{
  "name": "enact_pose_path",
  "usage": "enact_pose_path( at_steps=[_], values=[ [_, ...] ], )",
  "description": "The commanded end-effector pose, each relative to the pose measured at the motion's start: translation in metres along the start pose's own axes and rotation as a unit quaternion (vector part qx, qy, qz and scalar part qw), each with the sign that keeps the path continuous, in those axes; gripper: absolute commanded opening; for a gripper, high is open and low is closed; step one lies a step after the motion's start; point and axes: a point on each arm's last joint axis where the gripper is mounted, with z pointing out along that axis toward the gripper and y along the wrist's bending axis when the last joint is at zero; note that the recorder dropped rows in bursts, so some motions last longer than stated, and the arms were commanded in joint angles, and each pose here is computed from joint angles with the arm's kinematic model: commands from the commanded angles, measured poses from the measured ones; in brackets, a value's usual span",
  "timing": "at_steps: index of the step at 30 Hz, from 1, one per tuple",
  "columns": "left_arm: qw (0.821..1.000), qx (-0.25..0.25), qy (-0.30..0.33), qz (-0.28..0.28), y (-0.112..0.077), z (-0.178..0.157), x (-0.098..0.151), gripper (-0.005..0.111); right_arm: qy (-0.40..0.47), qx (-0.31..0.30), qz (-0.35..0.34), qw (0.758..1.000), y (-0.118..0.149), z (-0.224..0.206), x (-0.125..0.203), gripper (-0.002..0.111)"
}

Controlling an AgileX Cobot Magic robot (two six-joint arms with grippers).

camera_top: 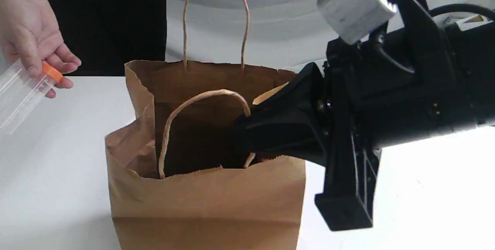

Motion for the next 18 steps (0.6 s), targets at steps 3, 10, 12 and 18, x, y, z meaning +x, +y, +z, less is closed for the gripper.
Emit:
enact_pose_path(
  at_steps=[3, 10, 12, 18],
  values=[
    [0.999, 0.006, -0.004, -0.04, 0.0, 0.0, 0.0, 0.0, -0.007, -0.001, 0.004, 1.0, 0.001, -0.001, -0.002, 0.0],
    [0.998, 0.049, -0.023, -0.044, -0.02, -0.01, -0.034, 0.0, -0.009, 0.003, 0.004, 1.0, 0.001, -0.001, -0.003, 0.0],
    [0.996, 0.062, -0.045, -0.04, -0.027, -0.015, -0.051, 0.0, -0.009, 0.003, 0.004, 1.0, 0.0, -0.001, -0.003, 0.0],
    [0.996, 0.084, -0.001, 0.017, -0.05, -0.007, -0.095, 0.0, -0.009, 0.003, 0.004, 1.0, 0.0, -0.001, -0.003, 0.0]
  ],
)
